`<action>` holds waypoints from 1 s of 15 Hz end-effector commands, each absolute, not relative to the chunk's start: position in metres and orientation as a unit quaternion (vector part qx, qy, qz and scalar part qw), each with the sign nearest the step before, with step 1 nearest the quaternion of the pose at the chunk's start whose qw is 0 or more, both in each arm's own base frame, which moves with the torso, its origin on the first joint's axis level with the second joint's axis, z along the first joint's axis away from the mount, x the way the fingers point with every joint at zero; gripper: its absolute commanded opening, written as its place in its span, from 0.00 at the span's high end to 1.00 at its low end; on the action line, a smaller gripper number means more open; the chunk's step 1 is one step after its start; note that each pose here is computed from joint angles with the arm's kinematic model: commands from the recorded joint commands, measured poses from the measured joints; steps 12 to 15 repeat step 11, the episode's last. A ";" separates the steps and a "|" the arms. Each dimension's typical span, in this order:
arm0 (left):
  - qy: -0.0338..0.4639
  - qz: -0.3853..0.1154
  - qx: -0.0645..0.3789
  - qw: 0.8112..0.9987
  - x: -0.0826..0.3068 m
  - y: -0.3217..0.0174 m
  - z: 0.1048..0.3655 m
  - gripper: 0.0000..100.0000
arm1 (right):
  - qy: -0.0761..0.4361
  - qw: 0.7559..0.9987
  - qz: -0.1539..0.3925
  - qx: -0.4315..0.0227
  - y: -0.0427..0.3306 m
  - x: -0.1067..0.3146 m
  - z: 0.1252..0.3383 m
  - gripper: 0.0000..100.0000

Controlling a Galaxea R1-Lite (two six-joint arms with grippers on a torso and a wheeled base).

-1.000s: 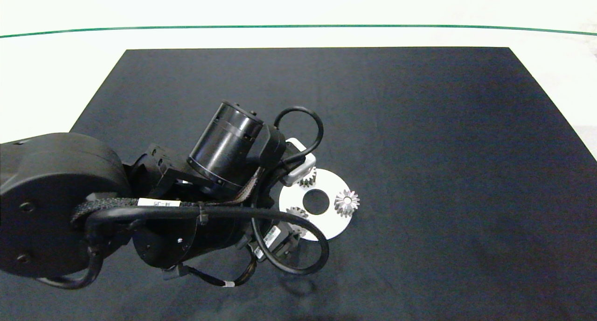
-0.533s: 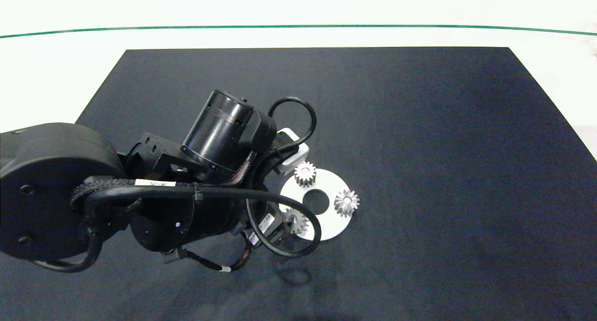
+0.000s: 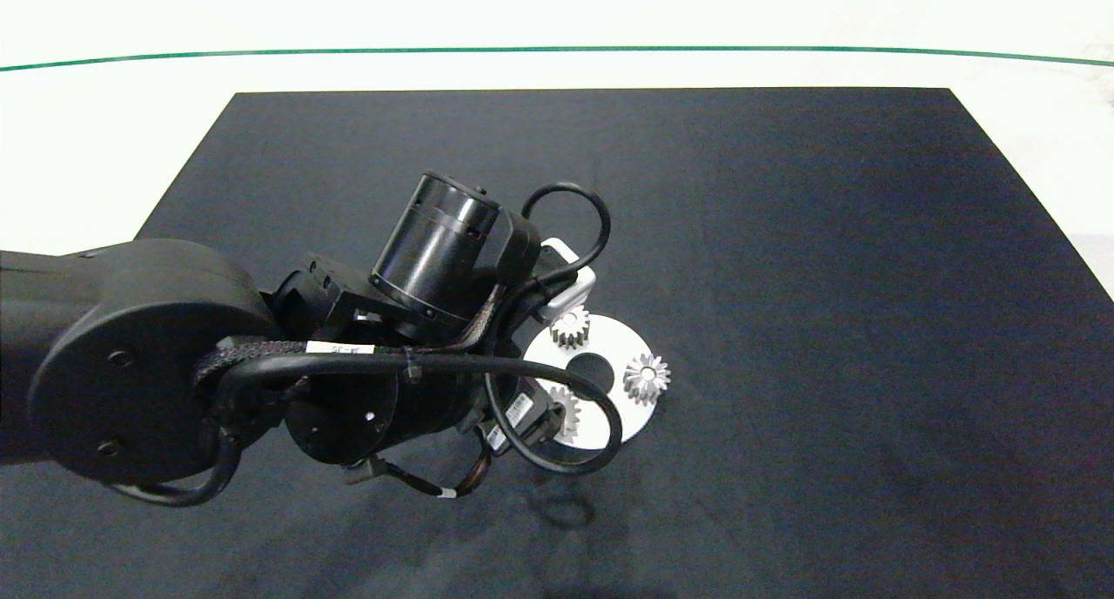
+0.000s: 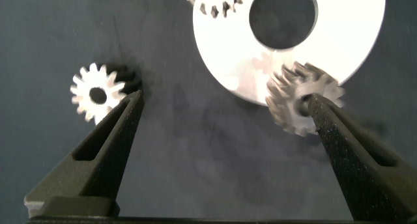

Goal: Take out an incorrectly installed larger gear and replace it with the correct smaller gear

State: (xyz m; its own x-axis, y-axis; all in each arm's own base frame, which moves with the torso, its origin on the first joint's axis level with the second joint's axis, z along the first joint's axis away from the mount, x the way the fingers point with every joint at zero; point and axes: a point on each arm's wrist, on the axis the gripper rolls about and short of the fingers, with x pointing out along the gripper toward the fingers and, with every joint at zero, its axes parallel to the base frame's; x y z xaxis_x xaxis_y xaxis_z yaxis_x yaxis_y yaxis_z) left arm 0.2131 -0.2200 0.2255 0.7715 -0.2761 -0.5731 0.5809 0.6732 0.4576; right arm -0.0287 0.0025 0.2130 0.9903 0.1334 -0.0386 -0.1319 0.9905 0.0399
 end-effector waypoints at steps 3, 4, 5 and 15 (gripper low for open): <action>0.238 -0.242 0.328 0.882 0.215 -0.225 0.221 0.00 | 0.021 0.997 0.067 0.019 0.003 -0.028 0.213 0.00; 0.238 -0.241 0.328 0.882 0.216 -0.224 0.221 0.00 | 0.021 0.997 0.067 0.019 0.003 -0.028 0.213 0.00; 0.238 -0.241 0.327 0.883 0.216 -0.224 0.221 0.00 | 0.020 0.997 0.067 0.019 0.003 -0.029 0.213 0.00; 0.194 -0.218 0.293 0.911 0.207 -0.203 0.258 0.00 | 0.014 0.998 0.064 0.019 0.003 -0.030 0.216 0.00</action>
